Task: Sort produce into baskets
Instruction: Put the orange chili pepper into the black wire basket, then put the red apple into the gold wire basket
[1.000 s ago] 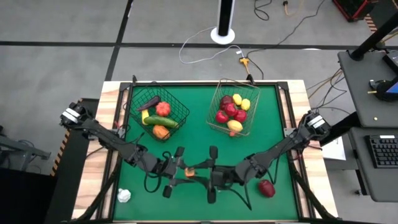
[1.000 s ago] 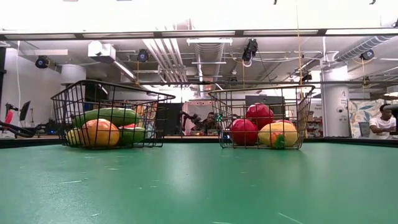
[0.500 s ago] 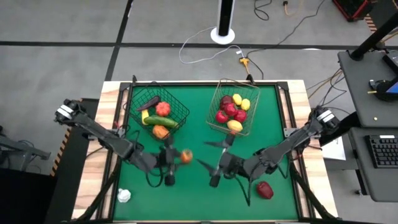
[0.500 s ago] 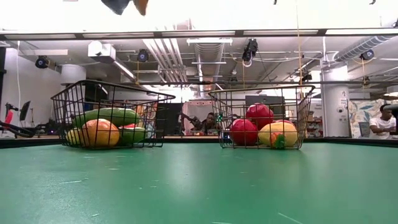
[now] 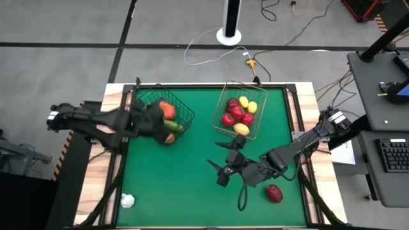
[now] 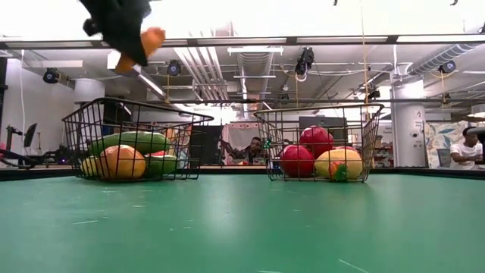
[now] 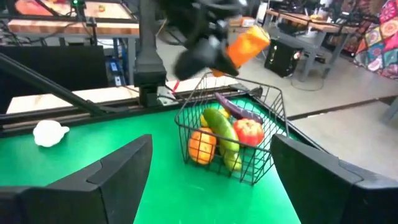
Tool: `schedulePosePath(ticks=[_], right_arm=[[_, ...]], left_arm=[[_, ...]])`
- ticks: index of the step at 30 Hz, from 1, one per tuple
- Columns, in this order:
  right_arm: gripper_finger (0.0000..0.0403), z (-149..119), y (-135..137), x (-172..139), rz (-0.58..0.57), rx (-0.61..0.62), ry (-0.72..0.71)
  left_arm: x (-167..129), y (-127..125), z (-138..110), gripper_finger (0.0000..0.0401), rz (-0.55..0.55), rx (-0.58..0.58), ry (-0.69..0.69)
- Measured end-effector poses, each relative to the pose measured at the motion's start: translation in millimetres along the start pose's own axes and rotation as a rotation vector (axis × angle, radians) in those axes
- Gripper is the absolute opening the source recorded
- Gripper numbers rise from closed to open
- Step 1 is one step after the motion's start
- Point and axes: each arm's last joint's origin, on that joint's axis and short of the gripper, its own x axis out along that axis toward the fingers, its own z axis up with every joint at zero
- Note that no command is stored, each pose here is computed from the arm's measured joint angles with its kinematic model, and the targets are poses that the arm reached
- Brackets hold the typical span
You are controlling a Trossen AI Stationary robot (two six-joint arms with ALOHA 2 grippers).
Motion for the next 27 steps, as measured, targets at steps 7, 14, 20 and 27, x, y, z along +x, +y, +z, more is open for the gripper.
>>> schedulePosePath(ticks=[7,14,20,27], right_arm=[[0.0325,-2,1,-1,0.009,0.011,0.012],[0.0329,-5,0,-1,0.007,0.013,0.032],[0.0331,-7,0,-1,0.003,0.028,0.047],[0.0331,-8,-3,-9,0.082,0.101,0.152]], left_arm=[[46,33,3,0.0081,0.061,-0.095,0.222],[57,38,5,0.0158,0.081,-0.061,0.263],[55,37,6,0.0214,0.072,-0.050,0.257],[43,17,2,0.0228,-0.028,-0.040,0.215]])
